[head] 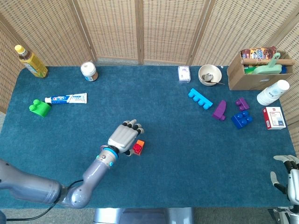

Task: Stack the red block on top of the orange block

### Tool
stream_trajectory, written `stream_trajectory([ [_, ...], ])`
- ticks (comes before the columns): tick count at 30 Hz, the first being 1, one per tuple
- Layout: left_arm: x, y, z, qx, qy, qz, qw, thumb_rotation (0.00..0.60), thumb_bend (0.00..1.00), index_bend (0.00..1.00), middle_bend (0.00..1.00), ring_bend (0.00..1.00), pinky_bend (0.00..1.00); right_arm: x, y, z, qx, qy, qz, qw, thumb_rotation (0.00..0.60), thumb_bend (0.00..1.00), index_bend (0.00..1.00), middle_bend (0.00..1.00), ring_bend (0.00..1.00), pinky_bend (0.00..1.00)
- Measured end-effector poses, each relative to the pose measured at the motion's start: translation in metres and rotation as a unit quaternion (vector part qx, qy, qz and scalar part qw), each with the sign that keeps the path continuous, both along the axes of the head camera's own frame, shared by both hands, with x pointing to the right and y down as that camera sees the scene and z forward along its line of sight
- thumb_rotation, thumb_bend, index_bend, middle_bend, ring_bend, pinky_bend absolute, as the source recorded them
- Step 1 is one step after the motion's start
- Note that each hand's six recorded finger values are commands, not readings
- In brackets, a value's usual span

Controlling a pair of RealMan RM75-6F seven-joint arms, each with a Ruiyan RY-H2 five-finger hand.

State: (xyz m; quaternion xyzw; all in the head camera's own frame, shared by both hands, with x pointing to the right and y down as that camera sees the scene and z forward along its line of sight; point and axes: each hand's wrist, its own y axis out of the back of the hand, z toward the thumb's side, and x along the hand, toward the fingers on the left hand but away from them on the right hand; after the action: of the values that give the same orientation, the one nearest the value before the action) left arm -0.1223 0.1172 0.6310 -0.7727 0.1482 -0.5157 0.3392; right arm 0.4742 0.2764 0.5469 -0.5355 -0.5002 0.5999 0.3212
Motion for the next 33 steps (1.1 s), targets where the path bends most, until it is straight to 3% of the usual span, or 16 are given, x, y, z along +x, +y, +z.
stream_trajectory([
  [15,-0.071,-0.015,-0.027,0.047,0.011,-0.05,0.9976,0.6,0.34,0.28,0.18,0.05,0.06,-0.013,-0.017,0.007,0.013,0.02,-0.009,0.9997,0.6,0.32,0.33,0.35,0.23,0.34],
  [20,-0.109,-0.01,-0.033,0.065,0.006,-0.072,0.9952,0.6,0.34,0.28,0.18,0.05,0.03,-0.021,-0.024,0.01,0.015,0.027,-0.012,0.9995,0.6,0.32,0.32,0.35,0.22,0.34],
  [33,-0.203,0.012,-0.046,0.109,-0.012,-0.144,0.9834,0.6,0.34,0.3,0.2,0.06,0.06,-0.034,-0.039,0.015,0.026,0.039,-0.019,0.9987,0.599,0.32,0.32,0.35,0.2,0.34],
])
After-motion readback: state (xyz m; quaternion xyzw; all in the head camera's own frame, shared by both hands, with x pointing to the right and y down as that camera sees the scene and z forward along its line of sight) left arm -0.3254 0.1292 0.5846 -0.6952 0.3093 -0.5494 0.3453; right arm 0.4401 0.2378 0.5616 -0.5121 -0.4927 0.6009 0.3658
